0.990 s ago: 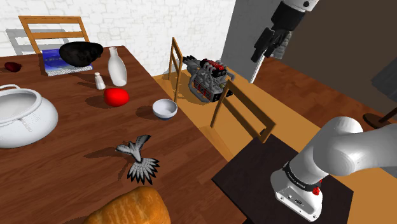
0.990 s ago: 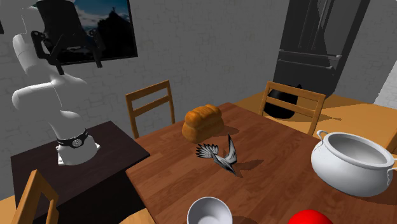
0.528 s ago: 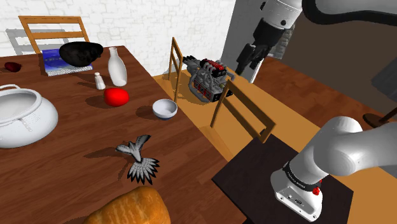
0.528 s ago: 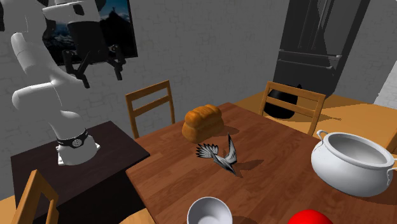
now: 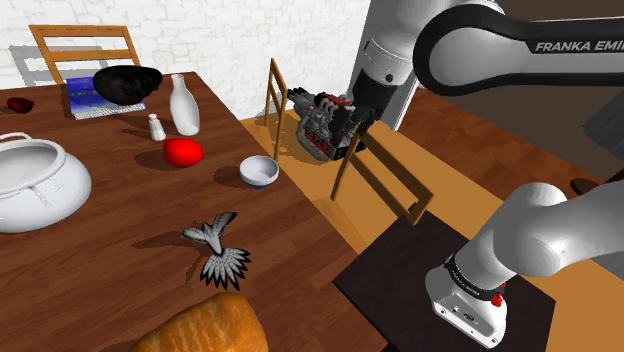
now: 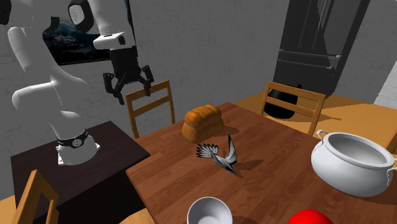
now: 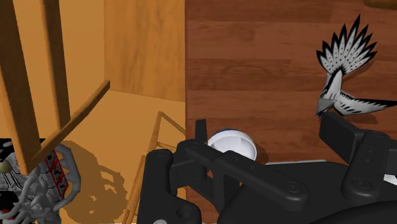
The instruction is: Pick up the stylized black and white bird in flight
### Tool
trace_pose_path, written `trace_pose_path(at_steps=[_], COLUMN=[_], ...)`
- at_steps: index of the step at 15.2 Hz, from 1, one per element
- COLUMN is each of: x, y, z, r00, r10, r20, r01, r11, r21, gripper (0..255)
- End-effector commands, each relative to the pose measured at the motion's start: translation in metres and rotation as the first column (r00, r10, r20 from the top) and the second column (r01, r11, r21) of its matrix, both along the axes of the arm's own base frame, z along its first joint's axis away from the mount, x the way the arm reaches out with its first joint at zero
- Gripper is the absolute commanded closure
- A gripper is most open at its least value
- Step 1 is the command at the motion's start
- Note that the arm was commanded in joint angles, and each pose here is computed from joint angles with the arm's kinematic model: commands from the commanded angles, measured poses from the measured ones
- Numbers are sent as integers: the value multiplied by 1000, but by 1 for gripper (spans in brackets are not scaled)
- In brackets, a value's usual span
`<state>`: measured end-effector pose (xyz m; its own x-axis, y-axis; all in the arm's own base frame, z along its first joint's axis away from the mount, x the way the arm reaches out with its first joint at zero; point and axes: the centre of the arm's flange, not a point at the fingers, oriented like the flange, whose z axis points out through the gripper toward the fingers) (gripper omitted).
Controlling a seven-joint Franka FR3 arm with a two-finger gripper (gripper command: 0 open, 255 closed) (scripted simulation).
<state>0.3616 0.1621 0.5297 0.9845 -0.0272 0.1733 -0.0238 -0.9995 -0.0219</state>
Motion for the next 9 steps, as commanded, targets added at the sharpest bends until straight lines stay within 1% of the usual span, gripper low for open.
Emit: trace_pose_path(at_steps=[1, 9], x=[9, 41], y=[18, 90], z=[-23, -95], r00=[1000, 1000], r10=[-7, -30], r20=[1, 0], r01=[7, 30], r11=[1000, 1000], r21=[0, -4], gripper=[0, 0])
